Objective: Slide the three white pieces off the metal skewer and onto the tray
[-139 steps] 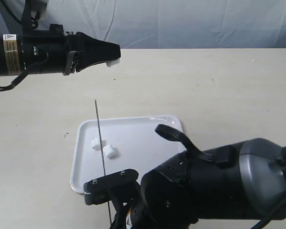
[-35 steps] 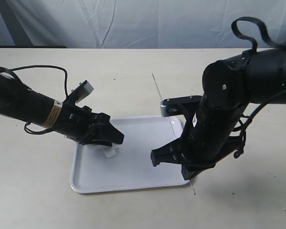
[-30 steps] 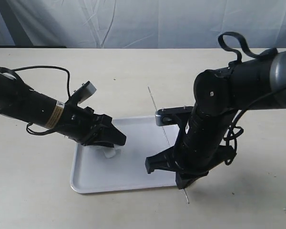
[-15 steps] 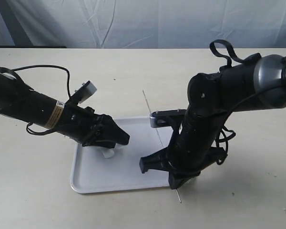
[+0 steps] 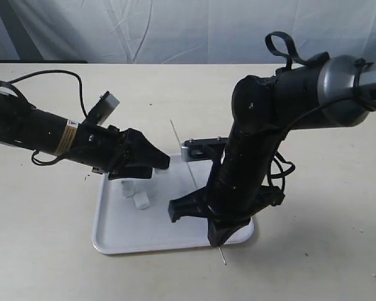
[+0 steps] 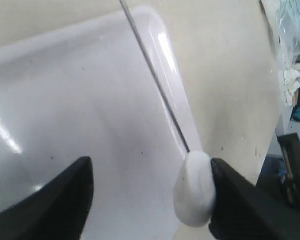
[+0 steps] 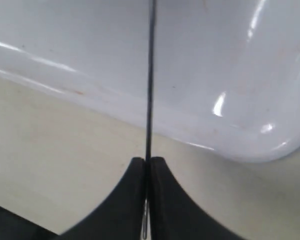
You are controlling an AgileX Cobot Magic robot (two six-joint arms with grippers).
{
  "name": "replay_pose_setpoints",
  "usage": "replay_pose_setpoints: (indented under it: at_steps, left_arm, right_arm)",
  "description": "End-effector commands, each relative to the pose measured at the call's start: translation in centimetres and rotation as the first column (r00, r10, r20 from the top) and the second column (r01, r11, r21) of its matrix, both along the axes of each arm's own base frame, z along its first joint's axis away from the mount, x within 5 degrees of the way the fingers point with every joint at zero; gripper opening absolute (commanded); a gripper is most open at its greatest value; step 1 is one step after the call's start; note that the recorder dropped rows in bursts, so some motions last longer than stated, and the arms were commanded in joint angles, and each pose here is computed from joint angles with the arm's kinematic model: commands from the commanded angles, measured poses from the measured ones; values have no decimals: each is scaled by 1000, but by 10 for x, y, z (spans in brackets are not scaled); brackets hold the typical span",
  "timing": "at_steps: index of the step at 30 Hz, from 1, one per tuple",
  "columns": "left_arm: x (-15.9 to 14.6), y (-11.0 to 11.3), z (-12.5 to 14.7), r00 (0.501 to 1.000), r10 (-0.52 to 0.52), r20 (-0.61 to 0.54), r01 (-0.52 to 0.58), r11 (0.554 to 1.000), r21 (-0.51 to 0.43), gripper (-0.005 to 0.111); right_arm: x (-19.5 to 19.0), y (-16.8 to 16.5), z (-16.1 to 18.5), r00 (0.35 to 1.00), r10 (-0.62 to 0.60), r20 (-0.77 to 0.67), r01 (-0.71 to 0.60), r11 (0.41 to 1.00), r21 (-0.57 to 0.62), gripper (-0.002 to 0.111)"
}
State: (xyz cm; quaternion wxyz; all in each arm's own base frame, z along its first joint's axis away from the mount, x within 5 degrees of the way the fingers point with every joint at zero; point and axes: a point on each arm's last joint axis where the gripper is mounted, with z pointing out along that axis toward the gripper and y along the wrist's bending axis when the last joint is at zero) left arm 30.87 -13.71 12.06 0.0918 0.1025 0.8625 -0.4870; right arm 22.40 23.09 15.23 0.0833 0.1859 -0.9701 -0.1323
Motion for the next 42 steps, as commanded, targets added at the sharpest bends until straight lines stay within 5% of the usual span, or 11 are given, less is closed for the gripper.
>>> replay_pose_setpoints:
  at_steps: [1, 14, 26, 36, 42]
  left_arm:
    - [3, -3, 0, 999, 31, 9, -32, 999, 6, 62]
    - [-2, -8, -11, 999, -8, 34, 3, 989, 145, 60]
    - [-2, -8, -11, 1000, -3, 28, -1, 991, 133, 58]
    - [-6, -14, -3, 999, -29, -14, 29, 999, 24, 58]
    - [-6, -7, -7, 999, -35, -13, 36, 997, 73, 58]
  right_arm:
    - [-13, 19, 3, 998, 60, 35, -61, 997, 47, -1]
    - [-20, 27, 5, 997, 72, 37, -74, 995, 71, -1]
    - [-23, 32, 11, 998, 61, 35, -64, 991, 115, -1]
    - [-22, 33, 11, 997, 54, 53, -60, 990, 125, -1]
    - [-22, 31, 10, 995, 75, 59, -81, 991, 106, -1]
